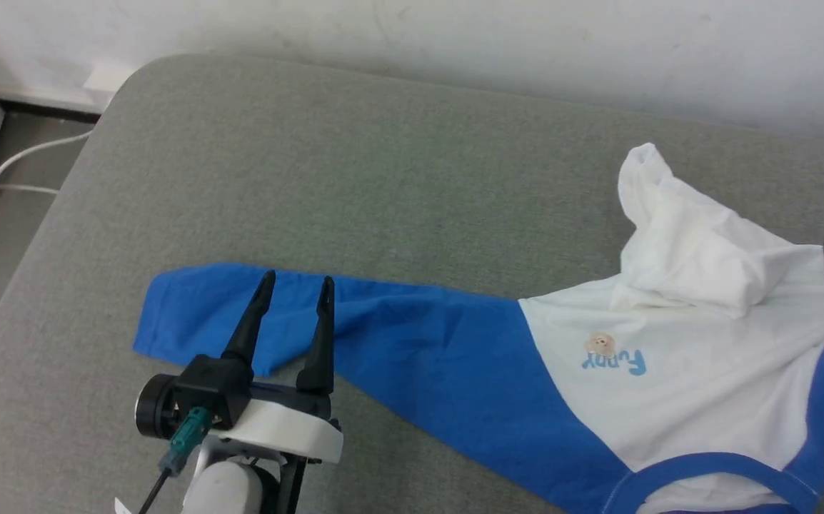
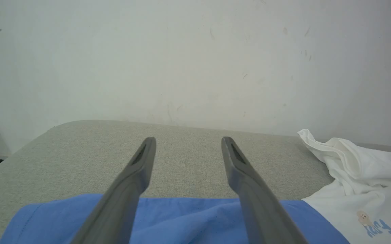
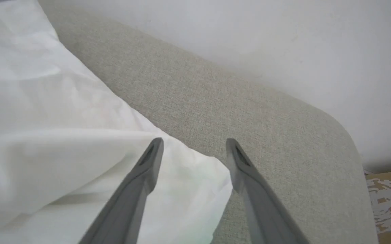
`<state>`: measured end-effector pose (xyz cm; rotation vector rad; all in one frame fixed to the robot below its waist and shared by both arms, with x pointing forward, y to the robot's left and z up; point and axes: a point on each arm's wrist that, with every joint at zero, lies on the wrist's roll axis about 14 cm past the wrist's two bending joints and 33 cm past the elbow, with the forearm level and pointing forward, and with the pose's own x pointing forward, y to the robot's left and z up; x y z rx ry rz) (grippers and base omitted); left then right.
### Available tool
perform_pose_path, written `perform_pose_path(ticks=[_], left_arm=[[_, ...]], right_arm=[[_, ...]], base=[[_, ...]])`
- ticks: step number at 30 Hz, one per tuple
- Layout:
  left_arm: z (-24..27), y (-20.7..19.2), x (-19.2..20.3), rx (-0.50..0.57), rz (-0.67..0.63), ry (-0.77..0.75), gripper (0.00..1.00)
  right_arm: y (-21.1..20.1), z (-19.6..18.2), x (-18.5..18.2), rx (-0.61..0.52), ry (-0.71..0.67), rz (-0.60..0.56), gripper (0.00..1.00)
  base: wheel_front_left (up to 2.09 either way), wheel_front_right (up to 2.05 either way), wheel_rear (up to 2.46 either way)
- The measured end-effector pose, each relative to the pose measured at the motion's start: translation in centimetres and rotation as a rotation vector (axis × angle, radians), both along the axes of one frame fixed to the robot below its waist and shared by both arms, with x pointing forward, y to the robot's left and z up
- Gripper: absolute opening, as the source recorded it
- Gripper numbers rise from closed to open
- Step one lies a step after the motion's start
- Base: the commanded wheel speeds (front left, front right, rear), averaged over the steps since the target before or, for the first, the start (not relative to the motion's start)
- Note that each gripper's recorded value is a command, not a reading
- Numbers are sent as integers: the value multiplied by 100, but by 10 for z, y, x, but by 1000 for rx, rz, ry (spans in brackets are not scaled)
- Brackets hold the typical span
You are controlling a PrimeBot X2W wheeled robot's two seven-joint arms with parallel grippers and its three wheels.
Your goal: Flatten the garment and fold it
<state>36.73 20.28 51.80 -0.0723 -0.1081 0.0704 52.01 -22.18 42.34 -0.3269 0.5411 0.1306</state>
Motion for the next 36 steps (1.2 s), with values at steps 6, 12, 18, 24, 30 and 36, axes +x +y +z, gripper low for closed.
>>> perform_pose_path(ticks=[6,12,18,24,30,36], left_arm=[[6,-9,3,-8,-40,-23,100],[-21,-34,1,-21,-139,59,100],[-62,-48,10,79,-248,294,100],[-86,-43,31,208,-298,529,100],[-114,-52,42,298,-363,730,100],[-136,-56,45,331,-407,873,0]], right_arm=[[26,69,2,113,-332,77,100],[33,102,-44,275,-533,51,100],[25,102,-98,369,-591,-58,100],[18,100,-122,393,-590,-117,100],[18,89,-127,399,-561,-141,100],[13,75,-131,392,-527,-166,100]], base=[[0,0,0],[0,0,0],[0,0,0],[0,0,0],[0,0,0],[0,0,0]])
